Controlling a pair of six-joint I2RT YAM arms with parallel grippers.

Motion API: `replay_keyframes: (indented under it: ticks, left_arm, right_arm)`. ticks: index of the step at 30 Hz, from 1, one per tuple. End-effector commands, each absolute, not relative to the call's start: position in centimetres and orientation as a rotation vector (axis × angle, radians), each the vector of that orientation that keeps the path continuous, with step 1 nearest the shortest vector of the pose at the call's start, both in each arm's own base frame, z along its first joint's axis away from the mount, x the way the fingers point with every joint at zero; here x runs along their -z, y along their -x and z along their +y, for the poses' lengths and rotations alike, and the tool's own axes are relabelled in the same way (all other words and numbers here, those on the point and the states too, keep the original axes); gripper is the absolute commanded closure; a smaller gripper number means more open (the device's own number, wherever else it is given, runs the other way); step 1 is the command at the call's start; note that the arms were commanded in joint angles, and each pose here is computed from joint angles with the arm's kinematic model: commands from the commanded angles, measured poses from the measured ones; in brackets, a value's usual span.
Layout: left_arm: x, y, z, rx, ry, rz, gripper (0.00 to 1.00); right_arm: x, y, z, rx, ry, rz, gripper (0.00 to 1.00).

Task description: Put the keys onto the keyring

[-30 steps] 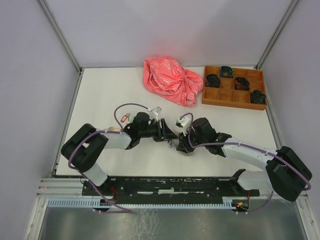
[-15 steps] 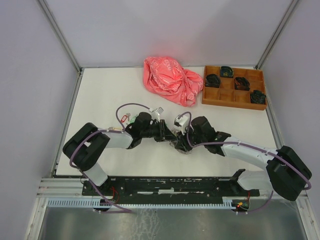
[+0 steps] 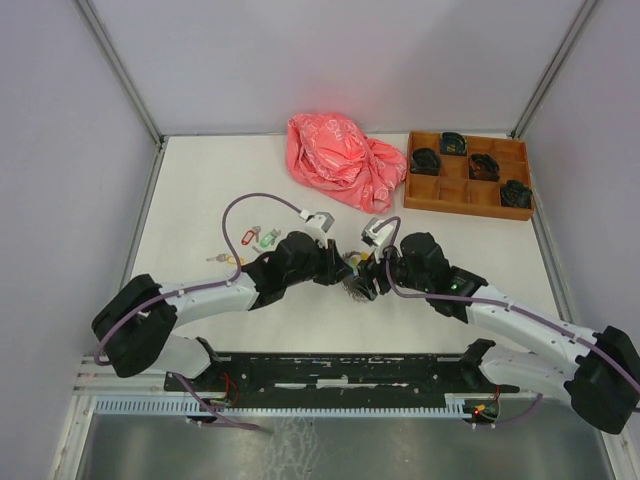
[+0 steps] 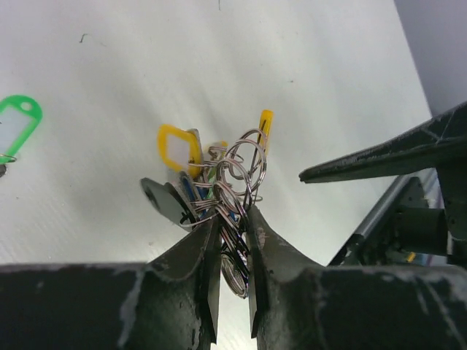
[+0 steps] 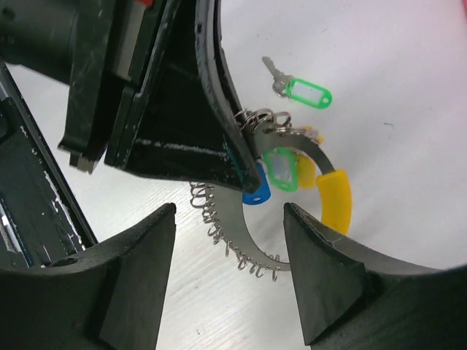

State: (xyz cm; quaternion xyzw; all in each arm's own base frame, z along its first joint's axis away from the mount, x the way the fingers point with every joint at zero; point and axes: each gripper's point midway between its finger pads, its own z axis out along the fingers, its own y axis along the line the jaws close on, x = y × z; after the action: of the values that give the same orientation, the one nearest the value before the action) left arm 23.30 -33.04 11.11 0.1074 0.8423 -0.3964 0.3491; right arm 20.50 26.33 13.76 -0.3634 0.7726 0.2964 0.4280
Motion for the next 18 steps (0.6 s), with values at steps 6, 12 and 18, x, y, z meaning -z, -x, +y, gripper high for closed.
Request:
replay_keyframes:
  ticks: [6, 12, 18]
  left_arm:
    - [-14.7, -26.7, -32.0, 0.733, -0.241, 2.075, 0.97]
    - [-14.9, -27.0, -31.9, 0.733, -0.086, 2.152, 0.97]
    - [-14.8, -26.8, -32.2, 0.758, 0.028, 2.217, 0.97]
  right_arm:
    - [-15.7, -21.4, 26.5, -0.727, 0.841, 1.851, 0.31]
    - [-16.2, -22.0, 27.3, -0.758, 0.76, 1.845, 0.36]
    - [-15.4, -22.0, 28.8, -0.812, 0.709, 1.901, 0.42]
